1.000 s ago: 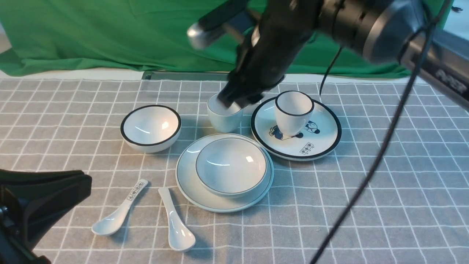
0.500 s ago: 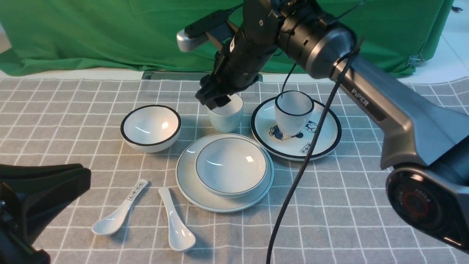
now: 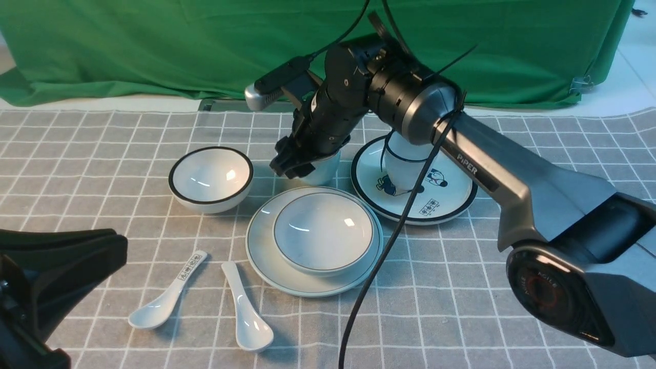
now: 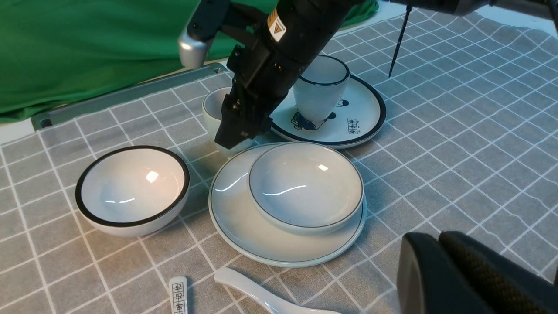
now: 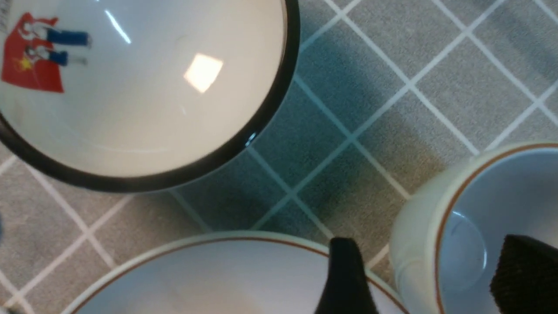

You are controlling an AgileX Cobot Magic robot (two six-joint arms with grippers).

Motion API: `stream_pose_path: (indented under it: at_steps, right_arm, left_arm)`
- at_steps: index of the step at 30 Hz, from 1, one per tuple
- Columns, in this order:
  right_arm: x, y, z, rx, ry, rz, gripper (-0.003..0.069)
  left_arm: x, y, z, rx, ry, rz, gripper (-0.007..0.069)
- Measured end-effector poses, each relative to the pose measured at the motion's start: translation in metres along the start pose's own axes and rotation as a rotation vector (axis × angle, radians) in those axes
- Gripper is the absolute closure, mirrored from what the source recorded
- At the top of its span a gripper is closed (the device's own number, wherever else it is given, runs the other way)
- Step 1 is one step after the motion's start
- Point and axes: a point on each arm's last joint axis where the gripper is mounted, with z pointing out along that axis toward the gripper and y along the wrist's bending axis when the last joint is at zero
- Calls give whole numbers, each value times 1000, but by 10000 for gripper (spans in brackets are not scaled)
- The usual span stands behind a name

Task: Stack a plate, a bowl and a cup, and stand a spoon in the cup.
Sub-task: Use the right arm to grab a blue teacup

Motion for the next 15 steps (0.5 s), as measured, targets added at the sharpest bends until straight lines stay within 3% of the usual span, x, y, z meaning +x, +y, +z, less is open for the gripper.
stream_pose_path:
  at_steps: [5,12,15]
  right_arm:
    - [3,0,7,2,11,-33,270]
    - [4,0,7,2,18,-40,559]
    - [2,0,-2,-1,26,-41,559]
  left_arm:
    - [0,0,0,1,2,0,608]
    - [2,-1,0,9,25,1,608]
    - [3,-1,0,9,28,5,608]
